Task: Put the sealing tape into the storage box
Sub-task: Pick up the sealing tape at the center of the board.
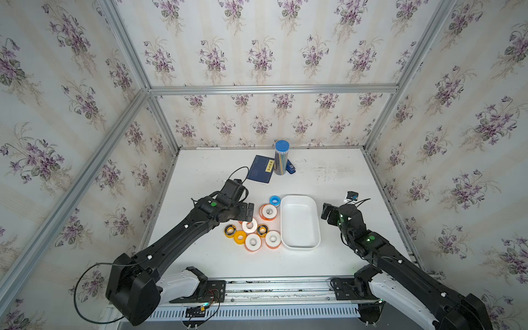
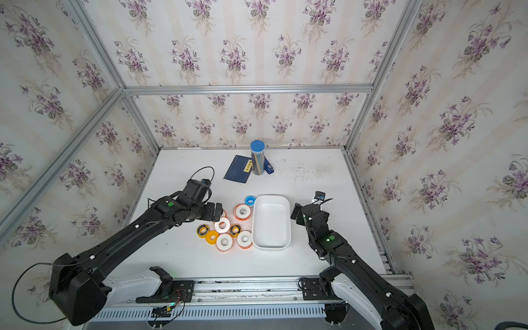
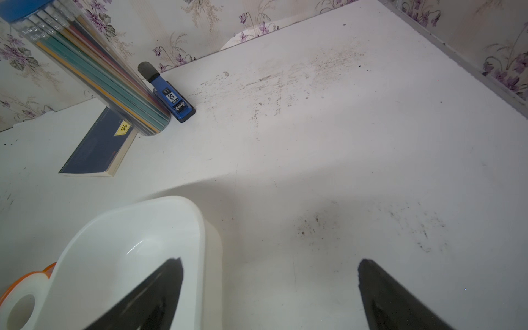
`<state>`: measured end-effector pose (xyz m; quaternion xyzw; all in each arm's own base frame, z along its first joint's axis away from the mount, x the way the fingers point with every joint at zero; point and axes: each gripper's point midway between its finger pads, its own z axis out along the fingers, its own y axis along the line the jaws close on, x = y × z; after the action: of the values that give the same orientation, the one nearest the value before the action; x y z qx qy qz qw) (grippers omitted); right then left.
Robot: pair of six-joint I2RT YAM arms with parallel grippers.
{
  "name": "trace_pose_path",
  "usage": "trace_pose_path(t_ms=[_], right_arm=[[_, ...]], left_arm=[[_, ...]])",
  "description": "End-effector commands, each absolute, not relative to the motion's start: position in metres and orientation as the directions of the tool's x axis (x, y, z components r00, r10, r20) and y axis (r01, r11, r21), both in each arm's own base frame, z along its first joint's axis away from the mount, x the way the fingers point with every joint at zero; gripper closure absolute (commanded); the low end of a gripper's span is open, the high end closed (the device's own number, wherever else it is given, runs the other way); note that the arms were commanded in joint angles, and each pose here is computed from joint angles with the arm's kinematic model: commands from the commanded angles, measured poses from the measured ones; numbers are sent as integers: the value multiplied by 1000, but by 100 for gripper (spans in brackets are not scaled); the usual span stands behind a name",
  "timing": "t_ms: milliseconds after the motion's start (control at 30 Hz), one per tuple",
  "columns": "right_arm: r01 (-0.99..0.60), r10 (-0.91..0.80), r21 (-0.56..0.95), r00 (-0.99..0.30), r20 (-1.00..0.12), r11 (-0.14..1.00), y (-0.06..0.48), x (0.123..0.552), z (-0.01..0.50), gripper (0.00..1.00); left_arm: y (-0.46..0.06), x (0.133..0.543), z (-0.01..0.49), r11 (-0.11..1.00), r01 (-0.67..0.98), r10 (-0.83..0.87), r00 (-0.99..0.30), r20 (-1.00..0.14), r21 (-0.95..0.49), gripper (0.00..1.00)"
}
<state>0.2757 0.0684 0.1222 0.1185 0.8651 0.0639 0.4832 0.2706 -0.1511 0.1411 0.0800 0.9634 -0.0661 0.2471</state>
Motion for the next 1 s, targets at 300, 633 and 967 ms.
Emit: trace_pose_path(t_ms=[300,633,967], right_arm=[[195,321,260,-446,-836,946,57,272,122,0],[200,312,245,-470,-826,949,59,275,116,0],[202,310,241,-475,-824,949,60,275,115,0]], left_arm=[[-167,272,97,963,198,248,-918,-308,185,0],[-177,272,70,964,163,218,-938,-270,211,0],[-180,266,49,955,147,210,-947,-242,256,6]])
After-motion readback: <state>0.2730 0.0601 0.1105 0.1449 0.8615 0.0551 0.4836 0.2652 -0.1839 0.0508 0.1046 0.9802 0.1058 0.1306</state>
